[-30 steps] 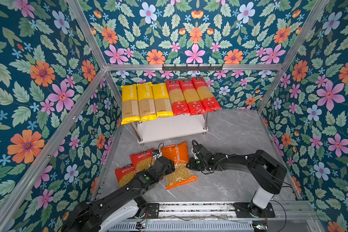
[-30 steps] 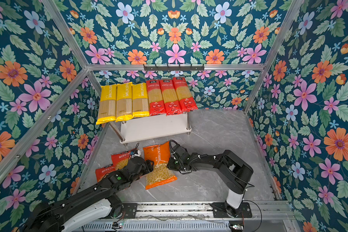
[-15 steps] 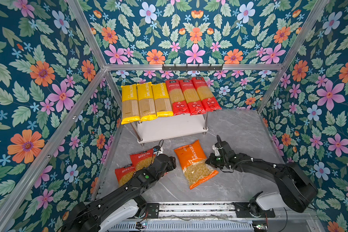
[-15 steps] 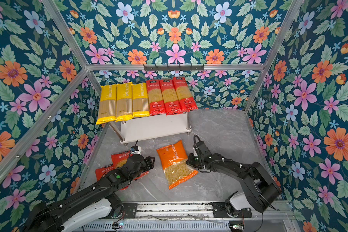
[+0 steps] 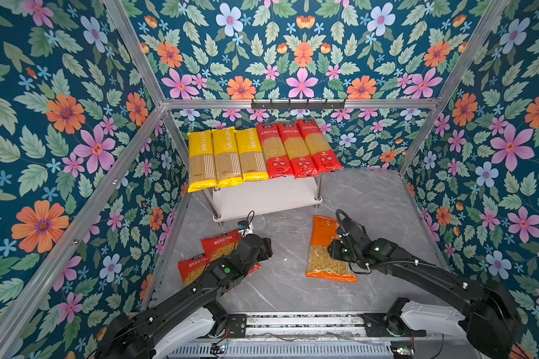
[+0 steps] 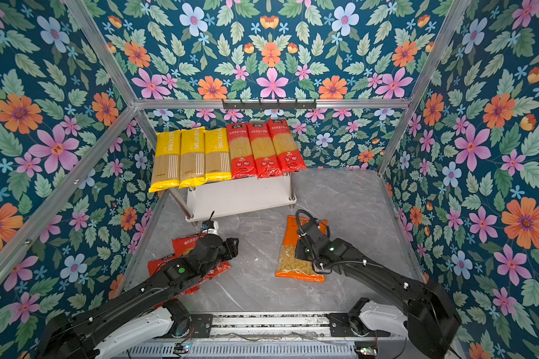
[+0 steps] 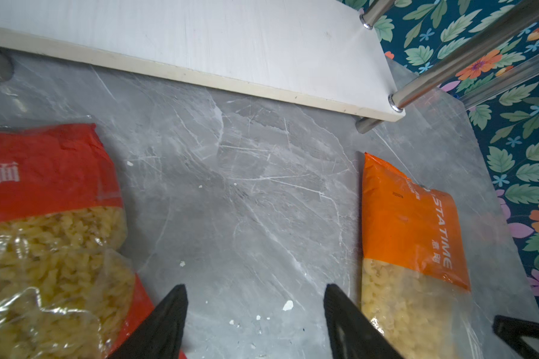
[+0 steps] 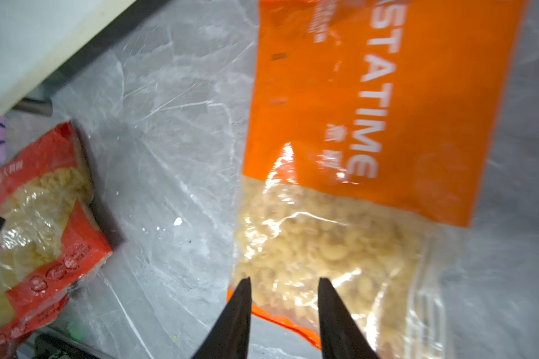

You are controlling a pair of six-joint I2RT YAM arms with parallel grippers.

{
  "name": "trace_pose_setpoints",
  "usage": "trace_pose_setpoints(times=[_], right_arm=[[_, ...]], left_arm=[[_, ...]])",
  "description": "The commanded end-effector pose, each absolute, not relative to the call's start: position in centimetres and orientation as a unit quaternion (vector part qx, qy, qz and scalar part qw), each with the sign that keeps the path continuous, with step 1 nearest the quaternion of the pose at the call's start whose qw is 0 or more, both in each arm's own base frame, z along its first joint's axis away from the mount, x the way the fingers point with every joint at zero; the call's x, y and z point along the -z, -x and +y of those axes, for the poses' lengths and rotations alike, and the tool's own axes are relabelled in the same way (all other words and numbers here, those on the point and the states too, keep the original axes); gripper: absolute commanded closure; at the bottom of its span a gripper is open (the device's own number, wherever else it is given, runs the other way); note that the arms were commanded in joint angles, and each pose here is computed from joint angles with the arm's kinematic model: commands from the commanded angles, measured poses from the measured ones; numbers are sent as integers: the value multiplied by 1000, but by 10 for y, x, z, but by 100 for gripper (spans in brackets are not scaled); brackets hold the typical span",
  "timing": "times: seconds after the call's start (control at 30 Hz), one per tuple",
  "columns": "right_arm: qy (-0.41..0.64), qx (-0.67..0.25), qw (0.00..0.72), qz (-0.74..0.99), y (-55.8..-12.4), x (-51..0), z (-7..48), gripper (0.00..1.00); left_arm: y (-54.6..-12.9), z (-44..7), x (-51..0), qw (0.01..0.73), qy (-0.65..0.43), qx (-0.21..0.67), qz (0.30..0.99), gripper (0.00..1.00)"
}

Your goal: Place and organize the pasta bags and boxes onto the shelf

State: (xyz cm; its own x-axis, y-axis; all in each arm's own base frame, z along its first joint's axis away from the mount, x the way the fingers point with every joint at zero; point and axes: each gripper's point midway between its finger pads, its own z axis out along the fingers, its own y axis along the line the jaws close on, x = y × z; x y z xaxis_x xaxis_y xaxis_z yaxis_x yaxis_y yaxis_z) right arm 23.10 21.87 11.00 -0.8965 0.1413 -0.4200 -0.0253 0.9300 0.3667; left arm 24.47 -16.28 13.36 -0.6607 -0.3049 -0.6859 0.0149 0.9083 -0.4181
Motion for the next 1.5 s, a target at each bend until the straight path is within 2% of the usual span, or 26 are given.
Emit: trace_pose_setpoints(times=[0.0,0.13,0.3,0.43,0.57,0.7,0.83,0.9,0.97,1.07,1.27,1.37,1.4,1.47], right_arm=[[27,-154,233,960,-229,-108,262,59],[115,-225,178,951,-214,-96,363,53],[129,-351,99,922,-207,-77,453,45],[142,-370,64,916,-205,-63,484,43],[143,-377,43,914,-203,-48,496,45],[141,-385,21,912,-199,-34,503,58],[132,-384,42,913,-204,-42,492,80],[120,-383,54,914,-208,-48,477,88],[101,-380,63,917,-214,-53,455,94],[67,-362,77,927,-221,-56,409,97],[7,-270,101,957,-208,-50,305,97],[-8,-249,106,963,-194,-47,275,92],[-7,-265,97,959,-187,-48,277,86],[2,-283,71,957,-179,-54,282,67]], left_arm=[[-246,-150,-139,420,83,171,887,28],[-244,-129,-145,432,111,135,885,28],[-241,-98,-158,449,144,82,878,27],[-239,-96,-168,459,145,91,872,27],[-240,-102,-165,454,140,104,874,28],[-240,-111,-161,448,135,123,875,28],[-241,-113,-166,451,134,134,872,28],[-241,-113,-170,455,132,136,870,28],[-241,-116,-172,457,123,142,870,27],[-245,-131,-174,452,99,162,872,27],[-250,-173,-165,419,58,217,880,28],[-250,-189,-155,404,50,236,882,29],[-249,-192,-150,397,52,242,884,28],[-246,-195,-141,384,58,251,887,28]])
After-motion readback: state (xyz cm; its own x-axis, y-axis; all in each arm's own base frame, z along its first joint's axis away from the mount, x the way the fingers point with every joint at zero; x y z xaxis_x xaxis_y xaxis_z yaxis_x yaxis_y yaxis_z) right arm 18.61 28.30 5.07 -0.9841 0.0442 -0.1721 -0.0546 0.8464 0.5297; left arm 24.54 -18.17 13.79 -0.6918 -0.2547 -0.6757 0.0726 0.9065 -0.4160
